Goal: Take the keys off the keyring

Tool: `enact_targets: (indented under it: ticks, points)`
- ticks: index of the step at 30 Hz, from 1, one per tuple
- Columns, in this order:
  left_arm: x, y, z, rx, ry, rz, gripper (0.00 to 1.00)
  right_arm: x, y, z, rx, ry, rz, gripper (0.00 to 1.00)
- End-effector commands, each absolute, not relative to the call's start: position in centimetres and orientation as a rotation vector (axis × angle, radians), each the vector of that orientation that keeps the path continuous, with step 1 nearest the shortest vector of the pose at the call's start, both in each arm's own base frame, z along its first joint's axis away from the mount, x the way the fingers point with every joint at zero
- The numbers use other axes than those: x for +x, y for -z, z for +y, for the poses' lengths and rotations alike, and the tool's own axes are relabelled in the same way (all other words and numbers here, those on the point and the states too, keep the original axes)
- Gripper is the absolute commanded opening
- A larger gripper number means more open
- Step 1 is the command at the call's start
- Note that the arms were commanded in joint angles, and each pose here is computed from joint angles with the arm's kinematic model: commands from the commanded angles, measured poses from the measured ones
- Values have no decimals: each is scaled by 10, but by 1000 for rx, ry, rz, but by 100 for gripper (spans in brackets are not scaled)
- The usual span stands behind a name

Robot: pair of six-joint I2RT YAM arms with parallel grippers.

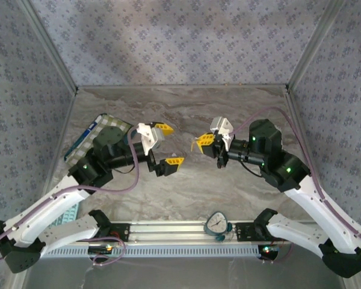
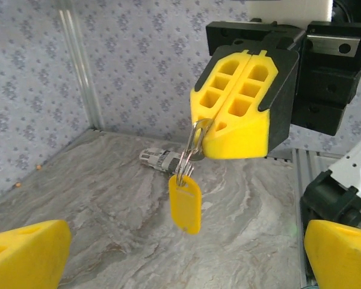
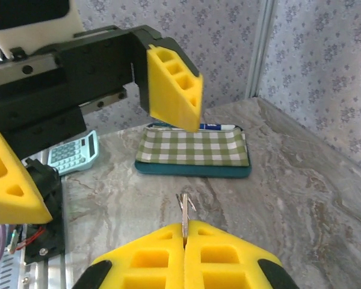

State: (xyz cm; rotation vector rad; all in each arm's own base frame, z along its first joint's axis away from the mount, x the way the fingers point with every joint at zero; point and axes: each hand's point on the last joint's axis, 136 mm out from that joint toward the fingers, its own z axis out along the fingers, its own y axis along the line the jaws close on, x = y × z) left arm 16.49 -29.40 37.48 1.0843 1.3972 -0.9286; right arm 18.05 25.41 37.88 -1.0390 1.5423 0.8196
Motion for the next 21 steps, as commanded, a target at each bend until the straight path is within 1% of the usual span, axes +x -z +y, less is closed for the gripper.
enact_targets:
  ticks: [1,12,21]
  points:
    - [149,-400,-302,1142,977,1275,99,172,-395,254,-1033,-881,1495,0]
    - [136,-398,-320,1196,1013,1265,98,180,-395,257,-1013,-865,1499,0]
    - [136,-398,-322,1184,1014,1269,98,178,-397,259,-1021,-892,1486,0]
